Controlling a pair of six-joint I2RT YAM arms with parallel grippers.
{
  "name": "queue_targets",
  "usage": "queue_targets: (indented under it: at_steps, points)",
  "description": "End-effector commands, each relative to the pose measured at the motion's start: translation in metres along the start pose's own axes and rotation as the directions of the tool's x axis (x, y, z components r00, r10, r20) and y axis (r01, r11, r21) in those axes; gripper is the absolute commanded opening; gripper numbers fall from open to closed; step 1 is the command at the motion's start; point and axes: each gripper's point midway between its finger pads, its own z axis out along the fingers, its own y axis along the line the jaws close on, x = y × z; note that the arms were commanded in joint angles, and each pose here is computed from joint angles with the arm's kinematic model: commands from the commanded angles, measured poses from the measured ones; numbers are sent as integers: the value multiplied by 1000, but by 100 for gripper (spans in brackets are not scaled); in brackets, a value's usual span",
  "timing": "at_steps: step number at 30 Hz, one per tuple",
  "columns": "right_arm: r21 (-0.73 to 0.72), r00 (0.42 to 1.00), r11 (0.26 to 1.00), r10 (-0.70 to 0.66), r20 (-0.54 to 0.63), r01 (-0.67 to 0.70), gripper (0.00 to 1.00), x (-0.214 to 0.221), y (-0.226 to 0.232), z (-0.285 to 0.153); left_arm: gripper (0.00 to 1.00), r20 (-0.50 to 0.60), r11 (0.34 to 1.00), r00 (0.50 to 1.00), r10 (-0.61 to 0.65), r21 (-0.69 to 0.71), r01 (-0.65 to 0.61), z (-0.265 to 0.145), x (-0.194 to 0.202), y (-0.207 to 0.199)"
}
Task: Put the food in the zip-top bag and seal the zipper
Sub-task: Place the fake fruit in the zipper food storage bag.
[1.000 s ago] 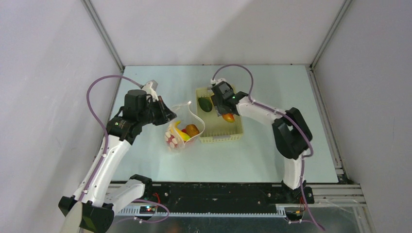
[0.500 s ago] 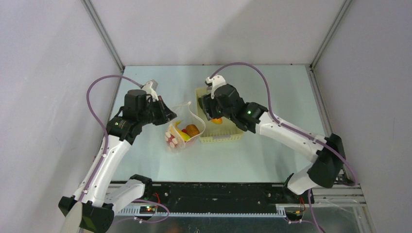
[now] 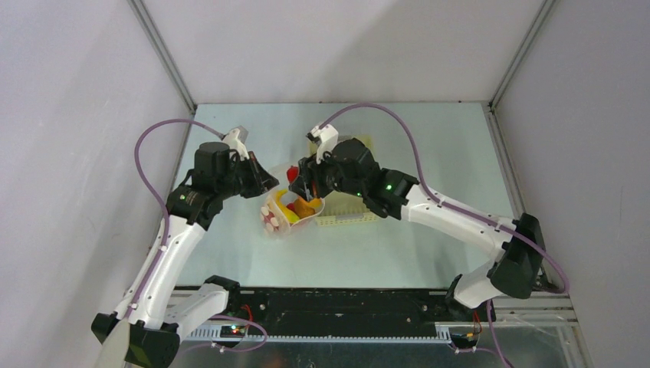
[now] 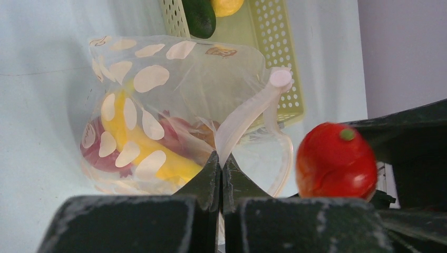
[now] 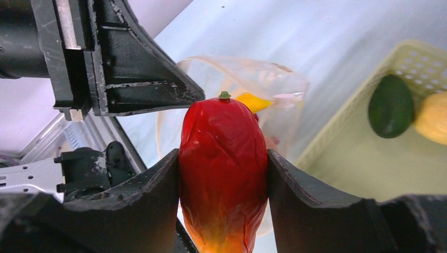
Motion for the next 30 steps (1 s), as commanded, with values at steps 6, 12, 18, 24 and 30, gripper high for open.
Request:
queue_targets:
  at_steps: [6,12,18,24,30]
  points:
    - [-48,994,995,95,60,-93,40,-2,19,32,0,50,998,998,25,57,-28,-7,-13,-13]
    - [57,984,985,157,80,-161,43,7,3,48,0,55,998,998,27,55,-30,-8,-13,-12]
    - [103,978,973,200,66,-206,47,21,-3,59,0,59,998,998,28,58,-32,-10,-14,-13]
    - [129,980,972,191,50,-196,63,27,-2,64,0,58,998,998,27,59,-30,-9,-14,-13]
    - [134,985,976,167,43,-171,96,27,3,63,0,53,998,998,26,59,-29,-8,-13,-13]
